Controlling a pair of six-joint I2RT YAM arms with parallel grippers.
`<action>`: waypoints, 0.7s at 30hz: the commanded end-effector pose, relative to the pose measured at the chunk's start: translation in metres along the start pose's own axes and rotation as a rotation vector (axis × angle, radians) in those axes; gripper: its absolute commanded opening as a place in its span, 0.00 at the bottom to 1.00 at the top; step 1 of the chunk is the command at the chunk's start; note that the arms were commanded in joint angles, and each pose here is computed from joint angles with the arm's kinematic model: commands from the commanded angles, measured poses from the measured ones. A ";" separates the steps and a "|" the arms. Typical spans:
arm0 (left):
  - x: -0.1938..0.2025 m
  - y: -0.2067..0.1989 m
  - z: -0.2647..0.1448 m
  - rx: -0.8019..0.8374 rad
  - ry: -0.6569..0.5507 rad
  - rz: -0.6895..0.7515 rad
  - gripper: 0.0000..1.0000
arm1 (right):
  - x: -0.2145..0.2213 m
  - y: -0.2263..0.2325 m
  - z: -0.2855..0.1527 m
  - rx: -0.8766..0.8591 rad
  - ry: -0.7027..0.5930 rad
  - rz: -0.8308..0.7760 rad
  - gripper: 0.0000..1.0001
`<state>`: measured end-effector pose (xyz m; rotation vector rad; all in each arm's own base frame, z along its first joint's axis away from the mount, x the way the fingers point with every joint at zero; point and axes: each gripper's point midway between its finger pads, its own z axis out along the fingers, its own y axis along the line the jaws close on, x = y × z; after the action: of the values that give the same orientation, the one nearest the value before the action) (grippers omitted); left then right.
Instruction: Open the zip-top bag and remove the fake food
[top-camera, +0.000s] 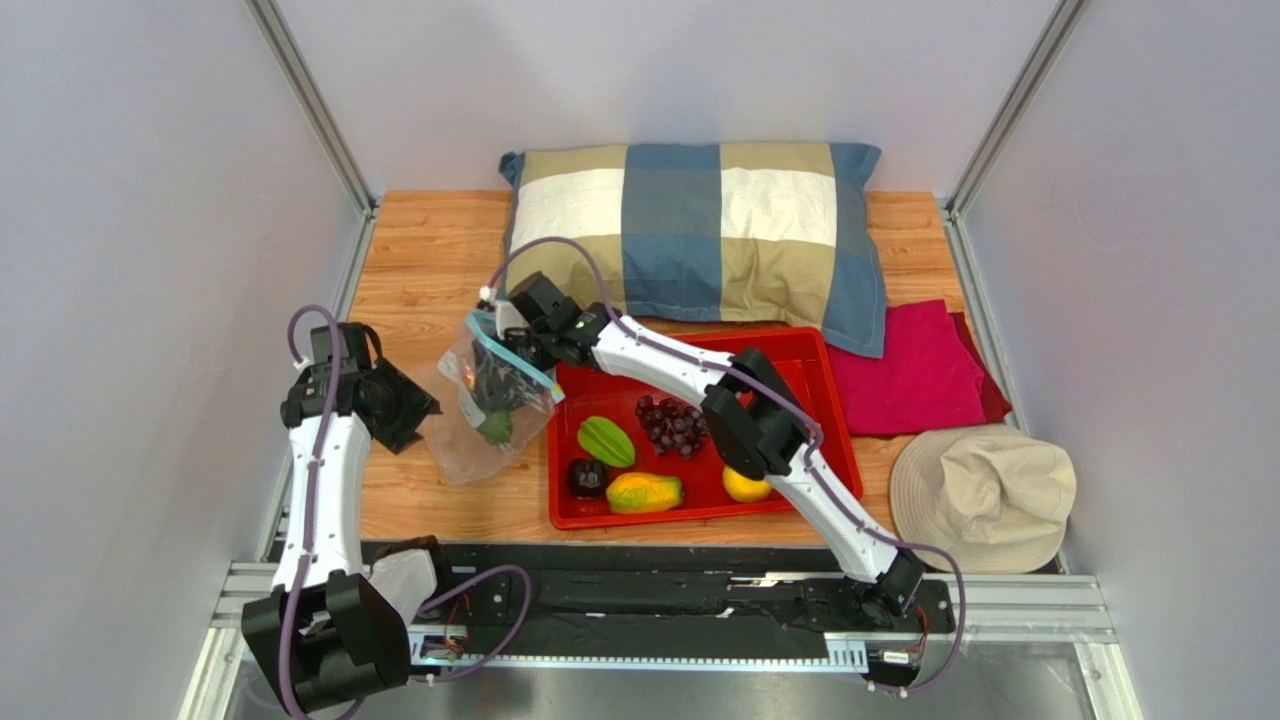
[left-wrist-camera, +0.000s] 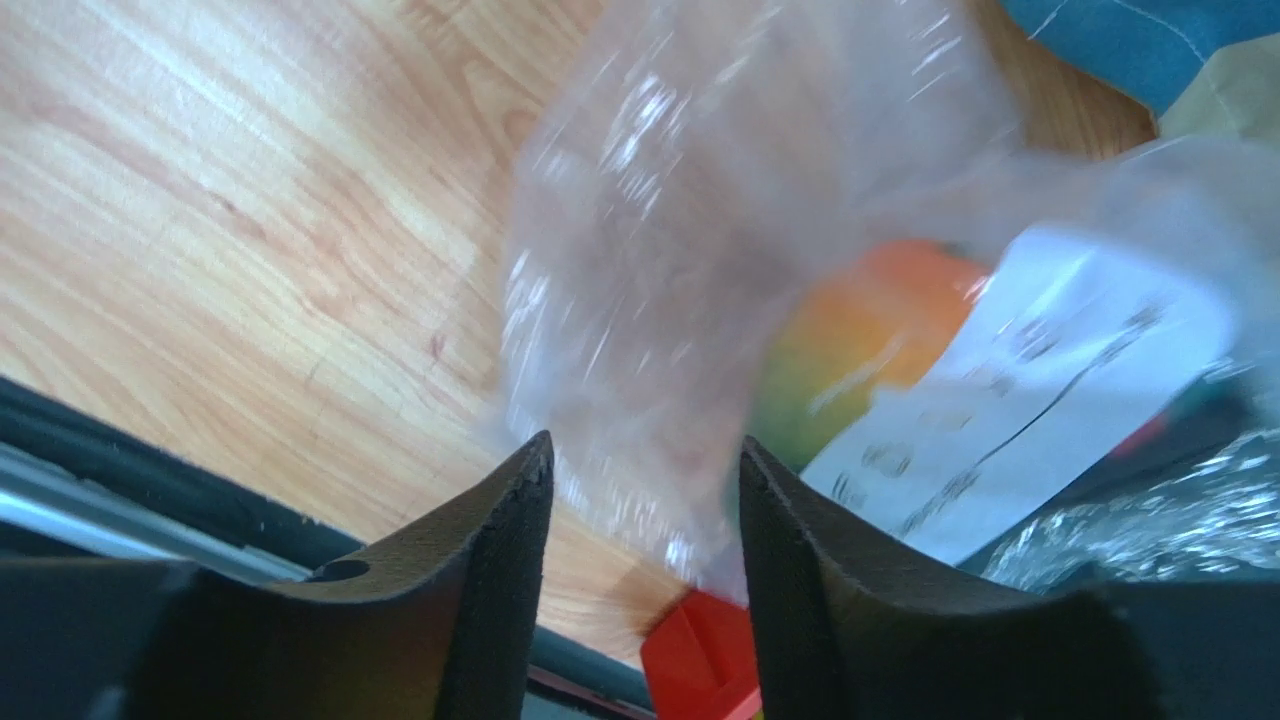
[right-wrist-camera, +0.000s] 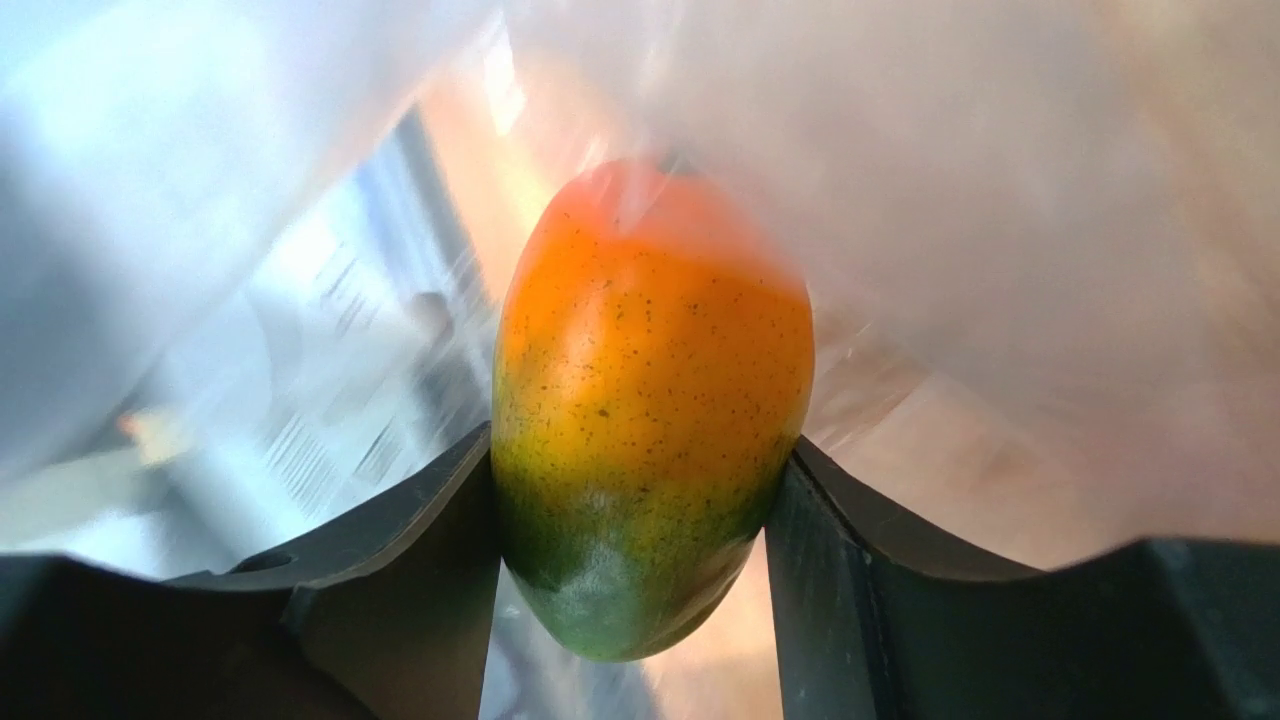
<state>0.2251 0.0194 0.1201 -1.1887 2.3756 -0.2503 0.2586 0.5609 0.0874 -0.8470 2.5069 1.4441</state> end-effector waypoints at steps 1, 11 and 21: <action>0.002 -0.003 -0.021 0.019 -0.001 0.030 0.58 | -0.049 0.054 -0.066 -0.091 -0.118 0.040 0.02; 0.008 -0.043 -0.054 0.249 -0.026 0.088 0.49 | -0.059 0.068 -0.095 -0.045 -0.140 0.098 0.01; -0.015 -0.122 -0.127 0.526 -0.048 0.171 0.79 | -0.024 0.084 -0.075 0.025 -0.061 -0.005 0.00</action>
<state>0.2429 -0.0258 0.2639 -0.8325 2.1116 -0.5742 0.2653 0.5368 0.1572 -0.6944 2.5838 1.4121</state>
